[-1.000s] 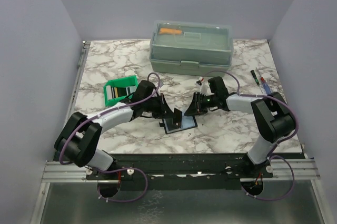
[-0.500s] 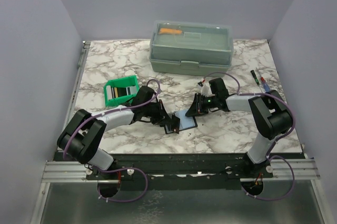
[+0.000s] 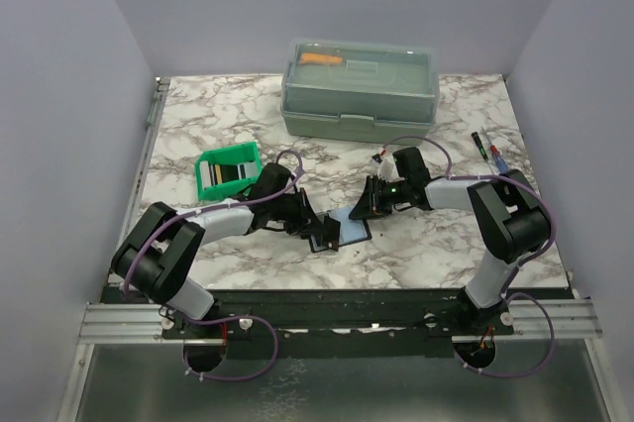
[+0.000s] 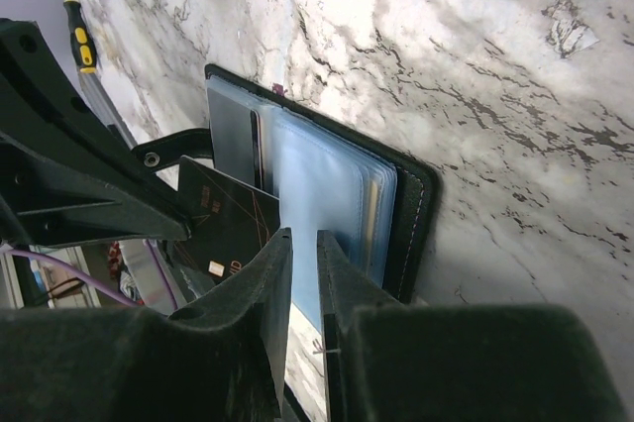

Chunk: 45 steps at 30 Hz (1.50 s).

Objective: Put the credit cards into the card holder
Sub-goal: Insert the credit card into the card holder.

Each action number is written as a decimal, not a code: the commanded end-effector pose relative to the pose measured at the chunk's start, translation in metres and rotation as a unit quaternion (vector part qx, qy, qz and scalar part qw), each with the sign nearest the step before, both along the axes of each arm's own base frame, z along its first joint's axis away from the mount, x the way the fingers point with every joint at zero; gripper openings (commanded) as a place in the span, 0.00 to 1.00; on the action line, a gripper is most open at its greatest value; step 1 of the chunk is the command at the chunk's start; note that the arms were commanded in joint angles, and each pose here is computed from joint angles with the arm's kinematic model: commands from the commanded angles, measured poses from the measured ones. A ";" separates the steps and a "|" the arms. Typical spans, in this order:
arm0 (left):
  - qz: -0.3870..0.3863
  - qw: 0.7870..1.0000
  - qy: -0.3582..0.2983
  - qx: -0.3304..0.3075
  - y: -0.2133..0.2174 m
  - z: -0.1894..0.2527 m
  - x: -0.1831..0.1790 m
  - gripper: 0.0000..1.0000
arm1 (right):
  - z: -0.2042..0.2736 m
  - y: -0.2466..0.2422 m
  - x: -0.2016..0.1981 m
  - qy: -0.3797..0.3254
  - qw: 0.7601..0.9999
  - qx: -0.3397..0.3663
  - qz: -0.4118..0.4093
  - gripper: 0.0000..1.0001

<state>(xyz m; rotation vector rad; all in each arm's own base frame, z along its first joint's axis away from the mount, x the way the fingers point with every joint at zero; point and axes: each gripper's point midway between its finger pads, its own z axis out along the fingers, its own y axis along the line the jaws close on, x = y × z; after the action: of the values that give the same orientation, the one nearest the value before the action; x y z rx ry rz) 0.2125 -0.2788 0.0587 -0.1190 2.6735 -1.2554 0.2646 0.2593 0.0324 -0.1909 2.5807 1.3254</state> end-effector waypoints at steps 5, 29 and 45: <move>0.020 1.000 0.005 0.005 0.006 -0.010 0.005 0.00 | -0.013 -0.006 -0.006 0.012 1.000 -0.010 0.003 0.20; 0.072 0.996 -0.013 -0.043 0.004 -0.021 0.025 0.00 | -0.015 -0.005 -0.005 0.017 1.000 -0.006 -0.001 0.20; 0.149 0.985 -0.047 -0.067 -0.006 -0.020 0.028 0.00 | -0.009 -0.011 -0.007 0.012 0.999 -0.019 -0.029 0.23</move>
<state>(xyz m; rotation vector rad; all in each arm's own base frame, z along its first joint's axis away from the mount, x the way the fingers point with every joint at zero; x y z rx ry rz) 0.2306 -0.2847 0.0410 -0.3745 2.4471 -1.3257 0.2619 0.2616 0.0309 -0.1535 2.5680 1.3668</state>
